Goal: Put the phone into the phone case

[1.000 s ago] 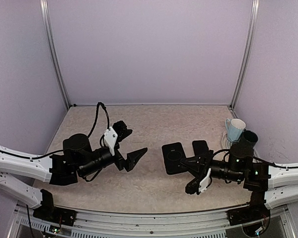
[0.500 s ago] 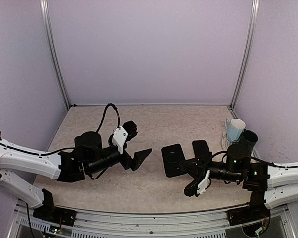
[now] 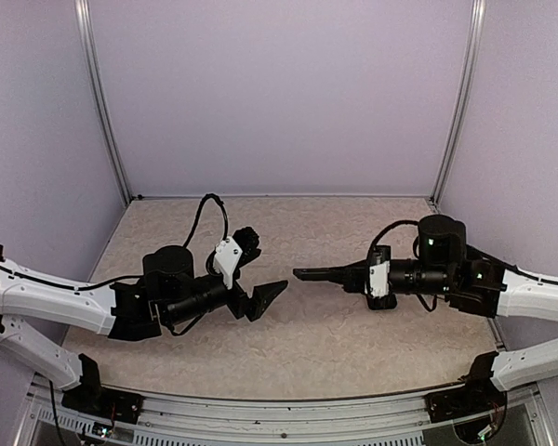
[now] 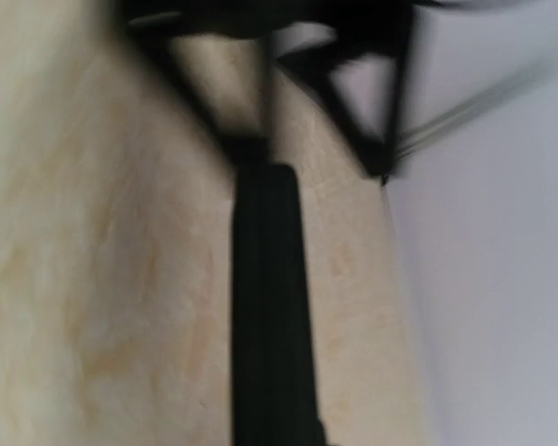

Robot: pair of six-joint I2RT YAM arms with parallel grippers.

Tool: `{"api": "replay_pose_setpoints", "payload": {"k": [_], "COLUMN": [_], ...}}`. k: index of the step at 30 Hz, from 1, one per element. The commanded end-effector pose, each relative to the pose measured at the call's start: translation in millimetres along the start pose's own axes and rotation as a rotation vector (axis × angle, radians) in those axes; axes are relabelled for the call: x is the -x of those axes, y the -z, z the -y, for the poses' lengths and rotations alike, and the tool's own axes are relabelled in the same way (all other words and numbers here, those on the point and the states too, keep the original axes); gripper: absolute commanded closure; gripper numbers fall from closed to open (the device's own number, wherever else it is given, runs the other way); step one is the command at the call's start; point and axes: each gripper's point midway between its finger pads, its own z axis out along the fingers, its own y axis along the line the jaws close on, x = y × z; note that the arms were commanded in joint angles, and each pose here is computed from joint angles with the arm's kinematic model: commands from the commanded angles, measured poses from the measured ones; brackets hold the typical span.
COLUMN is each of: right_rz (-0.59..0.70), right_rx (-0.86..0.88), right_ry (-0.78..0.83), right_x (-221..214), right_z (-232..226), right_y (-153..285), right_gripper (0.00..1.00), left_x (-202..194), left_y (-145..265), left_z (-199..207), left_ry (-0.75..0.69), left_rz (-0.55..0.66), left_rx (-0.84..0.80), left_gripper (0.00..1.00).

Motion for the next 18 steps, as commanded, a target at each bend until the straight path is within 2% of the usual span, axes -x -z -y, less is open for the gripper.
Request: {"api": "replay_pose_setpoints", "payload": {"k": [1, 8, 12, 18], "right_rz": [0.138, 0.087, 0.012, -0.171], "right_rx": [0.17, 0.304, 0.447, 0.469], "right_ry": [-0.473, -0.937, -1.245, -1.469], "right_x": [20, -20, -56, -101], "right_z": [18, 48, 36, 7], "right_y": [2, -5, -20, -42], "right_gripper": [1.0, 1.0, 1.0, 1.0], "left_x": [19, 21, 15, -25], "left_y": [1, 12, 4, -34], "left_z": [-1, 0, 0, 12], "left_ry": [0.007, 0.036, 0.111, 0.257], "left_rz": [0.035, 0.043, 0.036, -0.075], "left_rx": [-0.011, -0.043, -0.038, -0.055], "left_gripper": [0.12, 0.12, 0.14, 0.18]}}
